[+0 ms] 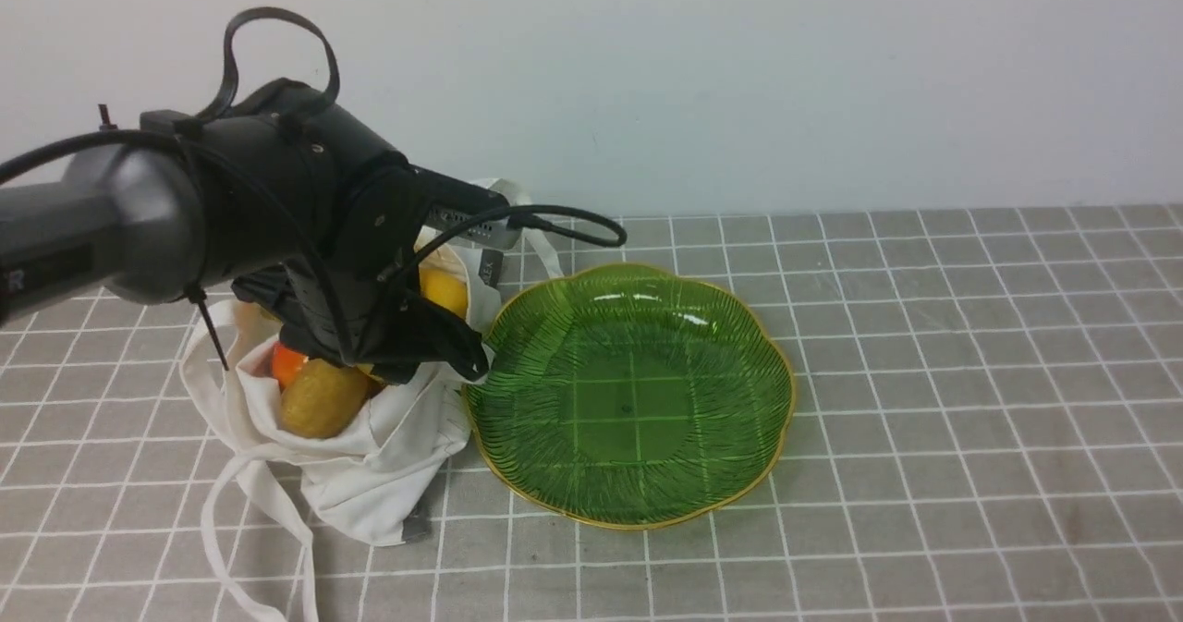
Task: Take the fruit out of the bag on the grey coffee tablecloth and place them on the plate.
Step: 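Reach into the white bag and grasp the banana with the left gripper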
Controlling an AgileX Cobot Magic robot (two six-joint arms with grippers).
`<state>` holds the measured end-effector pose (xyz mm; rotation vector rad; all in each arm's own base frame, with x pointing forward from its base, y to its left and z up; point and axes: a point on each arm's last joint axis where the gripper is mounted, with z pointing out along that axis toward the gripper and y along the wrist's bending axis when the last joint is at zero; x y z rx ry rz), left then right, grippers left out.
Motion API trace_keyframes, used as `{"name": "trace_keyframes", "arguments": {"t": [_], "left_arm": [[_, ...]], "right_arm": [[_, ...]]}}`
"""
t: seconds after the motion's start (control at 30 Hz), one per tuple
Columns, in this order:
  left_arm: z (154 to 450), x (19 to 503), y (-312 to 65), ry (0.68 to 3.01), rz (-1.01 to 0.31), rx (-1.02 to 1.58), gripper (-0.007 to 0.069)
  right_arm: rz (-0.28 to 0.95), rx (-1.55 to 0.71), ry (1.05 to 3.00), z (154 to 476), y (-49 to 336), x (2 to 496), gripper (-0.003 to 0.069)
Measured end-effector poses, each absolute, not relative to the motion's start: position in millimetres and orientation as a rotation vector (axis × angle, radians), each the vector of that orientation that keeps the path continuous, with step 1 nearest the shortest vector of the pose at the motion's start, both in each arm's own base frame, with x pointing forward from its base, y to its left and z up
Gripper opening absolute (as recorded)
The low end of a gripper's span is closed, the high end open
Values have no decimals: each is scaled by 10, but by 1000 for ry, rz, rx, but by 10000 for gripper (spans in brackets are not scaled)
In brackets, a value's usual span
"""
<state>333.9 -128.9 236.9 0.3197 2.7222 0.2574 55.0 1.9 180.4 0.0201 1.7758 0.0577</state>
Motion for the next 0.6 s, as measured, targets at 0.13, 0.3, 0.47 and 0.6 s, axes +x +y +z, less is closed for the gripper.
{"name": "trace_keyframes", "arguments": {"t": [0.13,0.3,0.47,0.6], "left_arm": [[2576,3278,-1245,2711,268,288,290],[2916,3207,-1195,2677,267,243,290],[3037,3187,-1248,2692,183,277,290],[3045,3179,-1291,2701,120,299,290]], "right_arm": [[58,20,1776,1804,19,550,-14],[58,20,1776,1804,19,550,-14],[58,20,1776,1804,19,550,-14],[58,20,1776,1804,19,550,-14]]}}
